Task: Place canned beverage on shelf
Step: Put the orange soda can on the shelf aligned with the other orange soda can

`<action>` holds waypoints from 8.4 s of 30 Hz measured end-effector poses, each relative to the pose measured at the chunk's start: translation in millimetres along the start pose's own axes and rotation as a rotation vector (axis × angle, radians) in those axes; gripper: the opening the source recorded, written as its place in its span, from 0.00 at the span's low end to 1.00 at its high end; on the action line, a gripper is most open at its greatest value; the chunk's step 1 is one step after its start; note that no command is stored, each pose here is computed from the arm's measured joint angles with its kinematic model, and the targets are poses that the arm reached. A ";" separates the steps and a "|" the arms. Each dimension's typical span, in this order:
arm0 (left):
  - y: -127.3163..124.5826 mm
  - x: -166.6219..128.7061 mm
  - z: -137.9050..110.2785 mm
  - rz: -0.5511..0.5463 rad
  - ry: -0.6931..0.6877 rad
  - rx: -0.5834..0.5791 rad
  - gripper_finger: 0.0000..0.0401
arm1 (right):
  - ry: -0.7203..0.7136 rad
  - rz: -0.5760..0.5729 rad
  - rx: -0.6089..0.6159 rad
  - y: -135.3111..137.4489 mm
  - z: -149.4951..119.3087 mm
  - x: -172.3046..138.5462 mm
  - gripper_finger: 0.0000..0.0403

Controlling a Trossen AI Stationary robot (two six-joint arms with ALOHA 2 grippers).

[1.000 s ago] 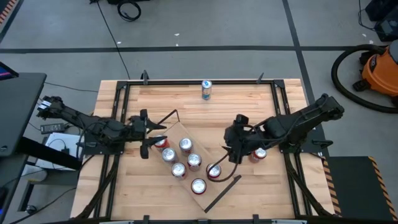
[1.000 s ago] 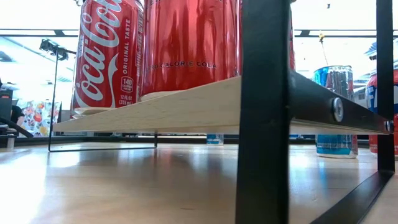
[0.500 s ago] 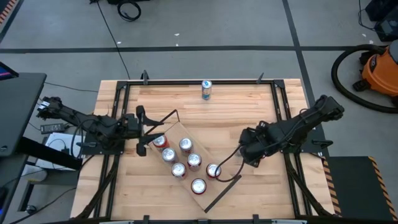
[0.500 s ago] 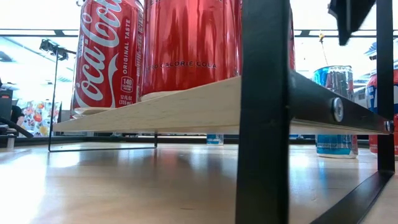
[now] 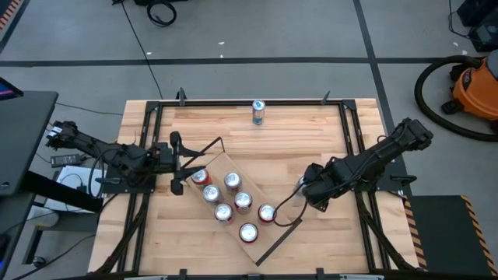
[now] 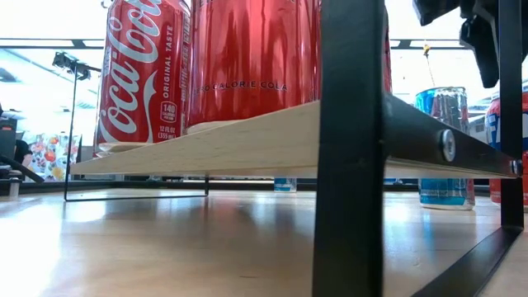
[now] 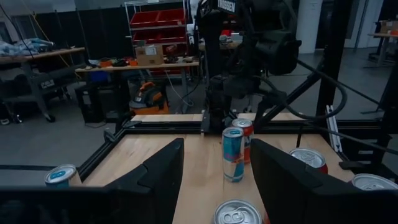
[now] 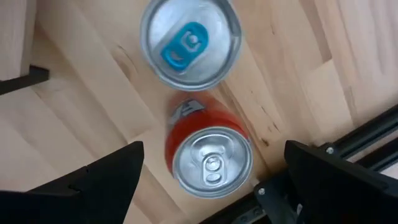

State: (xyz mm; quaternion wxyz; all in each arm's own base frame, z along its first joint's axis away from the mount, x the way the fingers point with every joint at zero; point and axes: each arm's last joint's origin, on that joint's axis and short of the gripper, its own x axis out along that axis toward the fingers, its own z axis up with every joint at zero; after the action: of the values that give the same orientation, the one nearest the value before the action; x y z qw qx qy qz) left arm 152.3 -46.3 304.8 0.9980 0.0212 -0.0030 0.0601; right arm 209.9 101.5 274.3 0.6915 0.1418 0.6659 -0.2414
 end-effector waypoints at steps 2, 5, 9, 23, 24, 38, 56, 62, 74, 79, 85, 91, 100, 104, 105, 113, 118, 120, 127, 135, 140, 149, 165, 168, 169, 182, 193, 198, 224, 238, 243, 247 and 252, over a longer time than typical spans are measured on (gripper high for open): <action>0.0 0.0 0.0 0.000 0.000 0.000 0.48 | -0.005 0.016 0.019 -5.5 -3.8 2.5 0.99; 0.0 0.0 0.0 0.000 0.000 -0.005 0.48 | -0.018 0.055 0.056 -14.4 -10.2 6.8 0.99; 0.0 0.0 0.0 0.000 0.000 -0.005 0.48 | -0.036 0.093 0.085 -22.6 -16.2 12.6 0.99; 0.0 0.0 -0.1 0.000 0.000 -0.006 0.48 | 0.011 0.125 0.078 -21.2 -22.6 50.1 0.99; 0.0 0.0 -0.1 0.000 0.000 -0.006 0.48 | 0.010 0.127 0.077 -21.4 -22.3 52.4 0.99; 0.0 0.0 -0.1 0.000 0.000 -0.009 0.48 | 0.035 0.128 0.070 -32.8 -13.1 78.5 0.86; -0.5 0.9 -0.9 0.000 0.004 -0.007 0.48 | -0.042 0.079 0.123 -58.1 25.1 47.6 0.80; -1.1 1.7 -2.5 0.000 0.017 -0.038 0.48 | -0.149 0.083 0.123 -66.7 44.2 23.7 0.80; -4.5 -1.2 -5.9 -0.028 0.052 -0.032 0.48 | -0.219 0.074 0.102 -78.0 57.0 -3.5 0.80; 2.9 -12.8 -6.9 -0.006 0.084 -0.012 0.48 | -0.289 0.076 0.077 -74.8 70.4 -12.1 0.80; 11.2 -25.7 0.4 0.010 0.032 -0.043 0.48 | -0.275 0.039 -0.028 -55.9 98.3 -12.1 0.80; 11.8 -27.1 -3.9 0.010 0.073 -0.020 0.48 | -0.262 -0.033 -0.103 -38.1 130.5 -23.1 0.80; 12.7 -29.2 -9.8 0.013 0.128 -0.049 0.48 | -0.299 -0.035 -0.143 -20.7 166.0 -45.2 0.80; 12.7 -29.2 -11.7 0.013 0.146 -0.047 0.48 | -0.317 -0.029 -0.167 -15.2 175.2 -49.4 0.80; 12.7 -29.2 -11.4 0.014 0.143 -0.052 0.48 | -0.322 -0.029 -0.175 -14.1 176.9 -49.8 0.80; 14.0 -27.9 -10.4 0.028 0.134 -0.063 0.48 | -0.393 0.066 -0.223 -4.0 206.8 -45.3 0.80; 15.6 -27.4 -11.1 0.042 0.141 -0.074 0.48 | -0.388 0.097 -0.278 3.5 229.8 -36.6 0.80; 15.6 -27.5 -11.9 0.043 0.148 -0.078 0.48 | -0.397 0.107 -0.306 7.5 238.2 -37.0 0.80; 15.6 -27.7 -13.2 0.044 0.159 -0.084 0.48 | -0.399 0.127 -0.379 15.4 263.2 -39.0 0.81; 11.1 -20.2 -20.6 0.050 0.222 -0.087 0.48 | -0.372 0.120 -0.389 8.7 260.1 -41.6 0.81; 6.2 7.4 -22.6 0.174 0.209 -0.002 0.48 | -0.417 0.133 -0.389 2.0 251.4 -60.6 0.81; -6.3 58.7 -0.8 0.193 0.329 0.194 0.53 | -0.447 0.174 -0.415 1.3 239.2 -77.8 0.81; 2.1 116.0 -14.9 0.226 0.450 0.090 0.99 | -0.509 0.188 -0.486 14.3 233.1 -85.8 0.81; 4.0 119.8 -19.5 0.234 0.467 0.092 0.99 | -0.522 0.189 -0.487 14.6 234.1 -86.5 0.81; 4.1 120.8 -20.6 0.235 0.470 0.093 0.99 | -0.523 0.190 -0.487 14.6 234.1 -86.5 0.81; 4.3 119.9 -22.5 0.212 0.495 0.091 0.78 | -0.557 0.234 -0.484 13.4 232.4 -94.3 0.81; 1.0 117.7 -27.6 0.206 0.532 0.114 0.76 | -0.628 0.278 -0.480 9.4 223.9 -113.1 0.91; 0.3 117.7 -28.4 0.235 0.501 0.110 0.76 | -0.749 0.256 -0.458 6.3 211.6 -137.3 0.96; -10.4 57.5 -42.4 0.271 0.279 0.028 0.76 | -0.920 0.057 -0.480 51.5 194.8 -125.1 0.95; -7.6 46.1 -58.6 0.275 0.168 -0.008 0.76 | -1.116 0.079 -0.407 53.8 212.0 -100.6 0.95; -7.4 46.0 -58.1 0.275 0.154 -0.007 0.76 | -1.219 0.086 -0.391 57.4 219.0 -91.3 0.95; -7.5 46.1 -58.0 0.274 0.152 -0.005 0.76 | -1.276 0.088 -0.365 57.0 225.4 -80.6 0.95; -8.6 45.7 -58.1 0.269 0.154 -0.004 0.76 | -1.316 0.139 -0.342 53.3 229.1 -72.3 0.95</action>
State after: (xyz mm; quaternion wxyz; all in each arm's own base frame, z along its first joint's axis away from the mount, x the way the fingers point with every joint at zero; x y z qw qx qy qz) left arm 199.0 -46.8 246.7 0.9782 0.0142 0.0705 0.1949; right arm 433.3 38.4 355.8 0.9790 -0.1033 0.1249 -0.1239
